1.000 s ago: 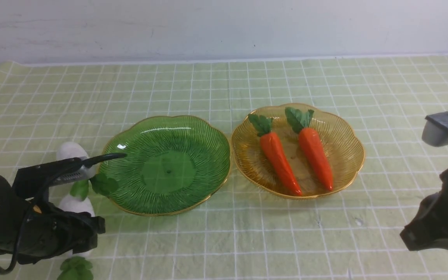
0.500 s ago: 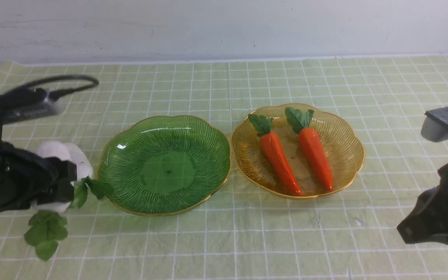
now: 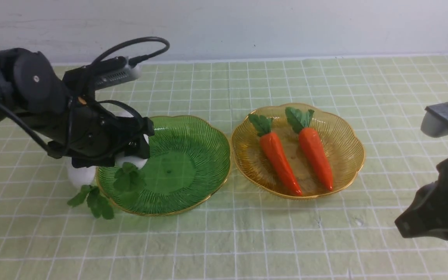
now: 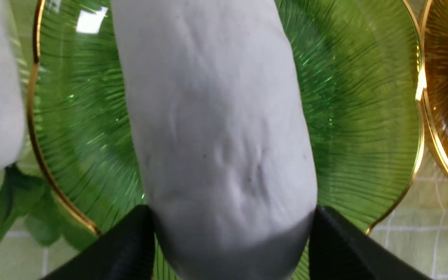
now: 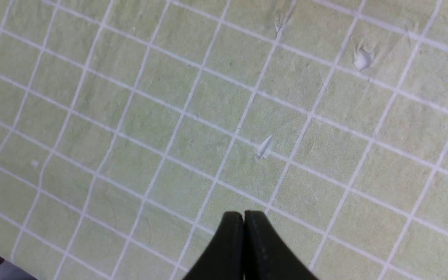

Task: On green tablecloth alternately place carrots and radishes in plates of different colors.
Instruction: 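Pick up the white radish and place it in the left plate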

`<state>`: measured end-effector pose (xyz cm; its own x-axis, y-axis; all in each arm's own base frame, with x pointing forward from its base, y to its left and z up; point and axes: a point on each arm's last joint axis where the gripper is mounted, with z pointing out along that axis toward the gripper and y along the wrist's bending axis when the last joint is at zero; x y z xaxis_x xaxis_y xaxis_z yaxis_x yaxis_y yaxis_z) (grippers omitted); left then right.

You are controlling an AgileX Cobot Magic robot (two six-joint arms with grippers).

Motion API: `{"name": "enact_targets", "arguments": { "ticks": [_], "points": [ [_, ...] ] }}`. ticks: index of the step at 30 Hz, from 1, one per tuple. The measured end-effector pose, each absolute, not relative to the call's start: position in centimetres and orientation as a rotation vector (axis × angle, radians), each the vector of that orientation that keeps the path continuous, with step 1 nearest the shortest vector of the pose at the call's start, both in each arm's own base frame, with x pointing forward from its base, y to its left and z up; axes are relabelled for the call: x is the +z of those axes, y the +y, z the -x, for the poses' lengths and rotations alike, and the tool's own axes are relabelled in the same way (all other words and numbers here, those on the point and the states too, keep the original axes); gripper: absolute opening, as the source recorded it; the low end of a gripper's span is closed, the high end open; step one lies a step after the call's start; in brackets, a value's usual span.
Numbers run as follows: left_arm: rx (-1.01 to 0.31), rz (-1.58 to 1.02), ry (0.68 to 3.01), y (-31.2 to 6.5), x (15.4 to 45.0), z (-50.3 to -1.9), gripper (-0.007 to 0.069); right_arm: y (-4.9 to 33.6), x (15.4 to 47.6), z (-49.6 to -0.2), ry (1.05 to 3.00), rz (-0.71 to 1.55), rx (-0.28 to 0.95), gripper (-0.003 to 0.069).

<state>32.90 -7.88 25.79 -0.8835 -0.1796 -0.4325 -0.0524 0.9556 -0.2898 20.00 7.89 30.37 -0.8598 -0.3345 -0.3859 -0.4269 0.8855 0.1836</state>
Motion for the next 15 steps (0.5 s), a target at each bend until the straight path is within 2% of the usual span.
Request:
{"name": "enact_targets", "arguments": {
  "ticks": [5,11,14,15],
  "points": [
    [-0.366,0.175,2.619,-7.8,25.9,-33.9,0.0578,7.9,30.4,-20.0,2.703,0.576,0.373,-0.0014],
    [-0.341,0.274,2.53,-4.6,28.7,-35.6,0.0594,7.9,30.4,-20.0,2.7,0.582,0.372,-0.0014],
    [-0.317,0.341,2.506,-2.6,29.0,-35.9,0.0594,7.9,30.4,-20.0,2.7,0.582,0.372,-0.0014],
    [-0.294,0.401,2.497,-0.8,28.9,-36.1,0.0591,7.9,30.4,-20.0,2.7,0.582,0.372,-0.0014]
  ]
}}
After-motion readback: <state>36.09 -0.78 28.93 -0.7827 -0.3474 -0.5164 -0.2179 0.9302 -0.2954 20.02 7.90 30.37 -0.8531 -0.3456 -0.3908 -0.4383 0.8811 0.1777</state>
